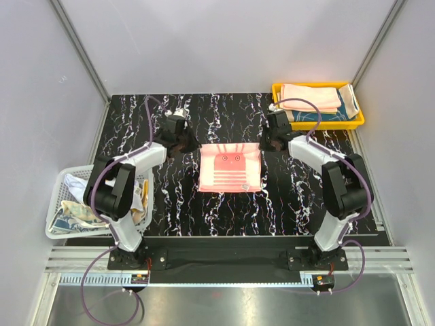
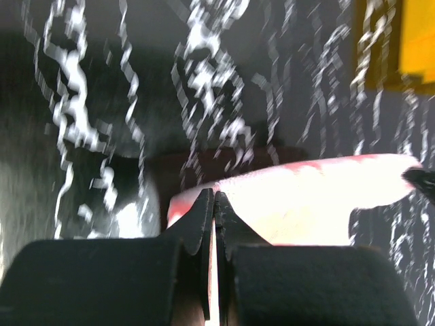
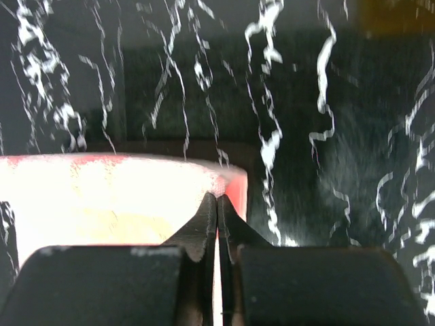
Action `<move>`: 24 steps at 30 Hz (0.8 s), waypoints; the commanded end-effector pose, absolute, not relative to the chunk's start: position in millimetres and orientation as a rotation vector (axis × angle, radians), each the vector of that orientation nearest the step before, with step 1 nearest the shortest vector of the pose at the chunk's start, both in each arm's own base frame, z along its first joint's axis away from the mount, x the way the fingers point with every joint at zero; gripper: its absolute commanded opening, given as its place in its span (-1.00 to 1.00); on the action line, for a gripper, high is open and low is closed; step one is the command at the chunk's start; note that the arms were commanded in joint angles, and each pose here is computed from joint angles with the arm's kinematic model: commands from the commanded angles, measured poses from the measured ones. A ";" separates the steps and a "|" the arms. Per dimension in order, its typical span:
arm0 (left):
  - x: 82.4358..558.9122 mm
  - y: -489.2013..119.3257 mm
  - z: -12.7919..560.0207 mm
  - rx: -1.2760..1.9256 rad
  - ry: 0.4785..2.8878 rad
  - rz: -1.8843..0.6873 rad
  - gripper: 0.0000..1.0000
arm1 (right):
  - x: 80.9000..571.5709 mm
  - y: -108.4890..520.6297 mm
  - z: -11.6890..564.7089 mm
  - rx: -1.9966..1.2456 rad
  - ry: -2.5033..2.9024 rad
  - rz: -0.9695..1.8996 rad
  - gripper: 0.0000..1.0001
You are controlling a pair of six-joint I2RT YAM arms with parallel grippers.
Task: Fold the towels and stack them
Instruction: Fold the towel
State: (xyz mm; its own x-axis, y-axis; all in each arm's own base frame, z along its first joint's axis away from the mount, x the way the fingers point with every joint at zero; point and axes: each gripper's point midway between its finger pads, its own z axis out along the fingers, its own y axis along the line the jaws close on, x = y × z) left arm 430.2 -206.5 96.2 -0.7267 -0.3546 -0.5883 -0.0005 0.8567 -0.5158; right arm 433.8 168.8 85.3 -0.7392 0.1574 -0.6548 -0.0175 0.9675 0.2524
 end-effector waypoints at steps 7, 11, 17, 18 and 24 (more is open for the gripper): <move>407.4 -196.9 116.4 -0.297 2.199 -0.700 -1.00 | 406.1 165.7 108.5 0.122 2.311 0.404 -1.00; 394.9 -197.0 115.6 -0.295 2.202 -0.721 -1.00 | 389.7 167.0 105.9 0.126 2.329 0.449 -0.99; 375.5 -200.6 111.5 -0.279 2.220 -0.744 -1.00 | 371.2 166.3 103.0 0.125 2.338 0.484 -1.00; 373.0 -201.8 111.0 -0.275 2.224 -0.750 -1.00 | 369.2 166.3 102.9 0.127 2.337 0.489 -0.99; 358.3 -205.8 103.0 -0.257 2.247 -0.758 -1.00 | 353.2 165.8 100.1 0.137 2.334 0.527 -0.93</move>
State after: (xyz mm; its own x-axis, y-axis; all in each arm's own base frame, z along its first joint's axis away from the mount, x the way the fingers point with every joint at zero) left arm 354.3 -202.9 84.1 -0.7490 -0.3792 -0.5433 0.0001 0.8200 -0.5723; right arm 351.9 163.8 82.7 -0.7685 0.2137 -0.6031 -0.0374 0.9259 0.3758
